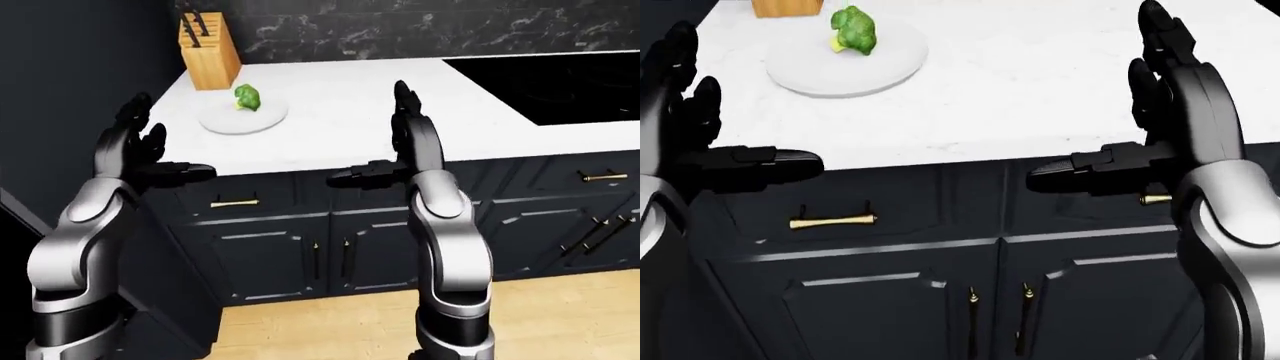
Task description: Place the broccoli on the top rack of the oven.
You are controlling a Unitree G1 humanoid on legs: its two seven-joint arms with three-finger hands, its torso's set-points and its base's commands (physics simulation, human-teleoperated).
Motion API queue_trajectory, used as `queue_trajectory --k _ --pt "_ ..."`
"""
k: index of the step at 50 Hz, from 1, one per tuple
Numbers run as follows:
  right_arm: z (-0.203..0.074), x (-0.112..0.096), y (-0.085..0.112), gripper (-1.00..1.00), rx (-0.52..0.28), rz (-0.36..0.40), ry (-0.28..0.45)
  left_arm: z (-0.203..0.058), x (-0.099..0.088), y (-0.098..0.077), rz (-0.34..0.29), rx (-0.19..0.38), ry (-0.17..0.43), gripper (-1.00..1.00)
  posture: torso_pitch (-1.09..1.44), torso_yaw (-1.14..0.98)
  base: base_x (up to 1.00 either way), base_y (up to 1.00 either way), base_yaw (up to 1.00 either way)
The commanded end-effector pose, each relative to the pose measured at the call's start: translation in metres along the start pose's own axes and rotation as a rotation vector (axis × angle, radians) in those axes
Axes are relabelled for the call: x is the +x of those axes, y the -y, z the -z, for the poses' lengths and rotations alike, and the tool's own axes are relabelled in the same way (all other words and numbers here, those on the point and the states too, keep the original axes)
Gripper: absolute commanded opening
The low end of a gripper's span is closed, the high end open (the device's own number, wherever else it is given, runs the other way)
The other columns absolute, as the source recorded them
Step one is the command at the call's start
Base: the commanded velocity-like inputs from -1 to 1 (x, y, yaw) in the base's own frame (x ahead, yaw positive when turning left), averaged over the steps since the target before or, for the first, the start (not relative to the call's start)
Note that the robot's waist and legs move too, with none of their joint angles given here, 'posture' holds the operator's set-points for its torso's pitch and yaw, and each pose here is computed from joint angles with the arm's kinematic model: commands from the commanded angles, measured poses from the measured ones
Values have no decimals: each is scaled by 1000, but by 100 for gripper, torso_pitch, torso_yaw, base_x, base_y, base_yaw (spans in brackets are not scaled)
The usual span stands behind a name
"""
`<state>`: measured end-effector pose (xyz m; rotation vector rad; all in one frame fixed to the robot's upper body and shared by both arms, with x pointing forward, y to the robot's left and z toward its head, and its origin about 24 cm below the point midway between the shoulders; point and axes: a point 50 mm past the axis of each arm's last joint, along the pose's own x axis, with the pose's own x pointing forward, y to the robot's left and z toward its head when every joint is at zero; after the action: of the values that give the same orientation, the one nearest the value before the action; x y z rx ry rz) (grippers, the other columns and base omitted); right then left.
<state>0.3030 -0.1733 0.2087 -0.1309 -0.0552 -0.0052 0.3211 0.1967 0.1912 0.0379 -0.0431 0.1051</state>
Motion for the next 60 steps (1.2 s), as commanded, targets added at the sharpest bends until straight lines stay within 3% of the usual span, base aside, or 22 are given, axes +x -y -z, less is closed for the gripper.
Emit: queue_trajectory --k 1,60 --pt "-18 -3 4 100 -13 25 90 -20 -1 4 19 -2 100 100 0 0 23 0 0" --pt "-26 -5 -2 100 -13 8 111 -25 -2 4 21 -2 108 100 0 0 12 16 0"
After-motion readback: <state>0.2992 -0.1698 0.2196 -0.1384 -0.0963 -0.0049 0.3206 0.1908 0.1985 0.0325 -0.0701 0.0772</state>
